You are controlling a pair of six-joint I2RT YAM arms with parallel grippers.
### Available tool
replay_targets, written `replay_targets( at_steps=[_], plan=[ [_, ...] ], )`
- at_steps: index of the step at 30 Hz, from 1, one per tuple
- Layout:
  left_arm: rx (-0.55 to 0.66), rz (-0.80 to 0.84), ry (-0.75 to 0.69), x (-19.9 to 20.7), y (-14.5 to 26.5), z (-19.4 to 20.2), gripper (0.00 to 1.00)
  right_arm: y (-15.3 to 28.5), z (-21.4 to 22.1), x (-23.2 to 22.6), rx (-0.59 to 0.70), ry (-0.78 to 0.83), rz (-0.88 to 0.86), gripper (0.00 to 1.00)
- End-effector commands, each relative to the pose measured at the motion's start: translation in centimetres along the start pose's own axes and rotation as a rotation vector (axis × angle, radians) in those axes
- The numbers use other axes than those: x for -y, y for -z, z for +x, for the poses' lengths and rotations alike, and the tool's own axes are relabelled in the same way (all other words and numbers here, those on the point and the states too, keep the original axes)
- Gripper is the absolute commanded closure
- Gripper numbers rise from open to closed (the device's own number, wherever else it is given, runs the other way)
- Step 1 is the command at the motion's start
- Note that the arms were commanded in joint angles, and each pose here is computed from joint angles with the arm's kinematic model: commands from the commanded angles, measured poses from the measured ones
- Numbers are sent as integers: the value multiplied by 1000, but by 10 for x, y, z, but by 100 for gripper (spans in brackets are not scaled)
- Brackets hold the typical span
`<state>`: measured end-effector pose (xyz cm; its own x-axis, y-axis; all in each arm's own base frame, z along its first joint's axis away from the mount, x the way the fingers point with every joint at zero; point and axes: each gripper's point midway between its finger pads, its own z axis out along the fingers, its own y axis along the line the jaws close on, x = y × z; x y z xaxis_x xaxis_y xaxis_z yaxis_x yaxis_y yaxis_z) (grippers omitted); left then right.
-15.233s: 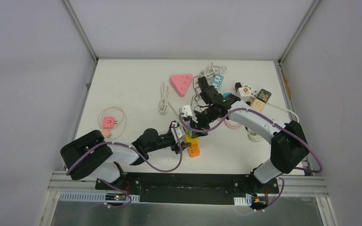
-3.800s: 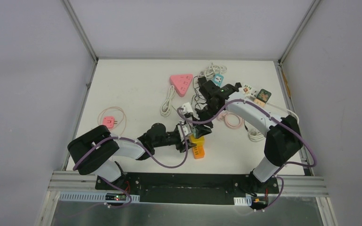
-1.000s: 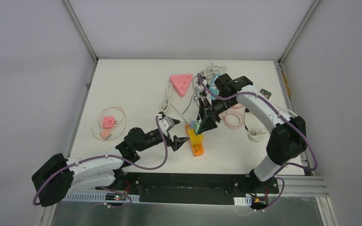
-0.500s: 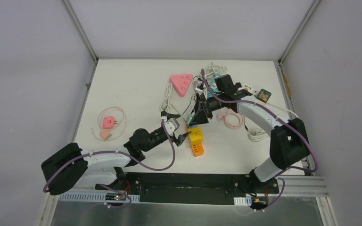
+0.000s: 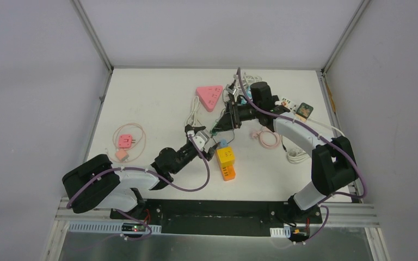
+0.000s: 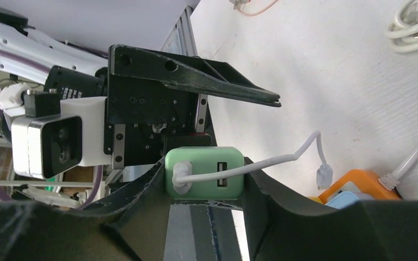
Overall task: Pull the plug off the socket
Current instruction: Place the plug at the center of the board.
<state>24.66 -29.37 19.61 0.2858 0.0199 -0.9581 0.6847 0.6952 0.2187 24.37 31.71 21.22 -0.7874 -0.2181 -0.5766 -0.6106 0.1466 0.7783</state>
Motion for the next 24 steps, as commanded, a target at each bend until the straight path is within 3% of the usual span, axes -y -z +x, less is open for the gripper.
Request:
replay_targets(
  at_steps=[1, 6, 15, 20, 24],
  plan=[
    [139, -56, -44, -12, -9, -43, 16, -1, -11, -1, 39, -55, 13, 100],
    [191, -43, -34, -10, -9, -55, 17, -3, -9, 5, 38, -69, 27, 100],
    [219, -53, 46, -8, -24, -59, 30, -6, -7, 4, 26, -73, 18, 100],
    [220, -74, 52, -9, -30, -56, 49, -6, -6, 4, 23, -76, 14, 100],
    [219, -77, 47, -10, -28, -55, 88, -6, -5, 5, 18, -76, 9, 99]
  ],
)
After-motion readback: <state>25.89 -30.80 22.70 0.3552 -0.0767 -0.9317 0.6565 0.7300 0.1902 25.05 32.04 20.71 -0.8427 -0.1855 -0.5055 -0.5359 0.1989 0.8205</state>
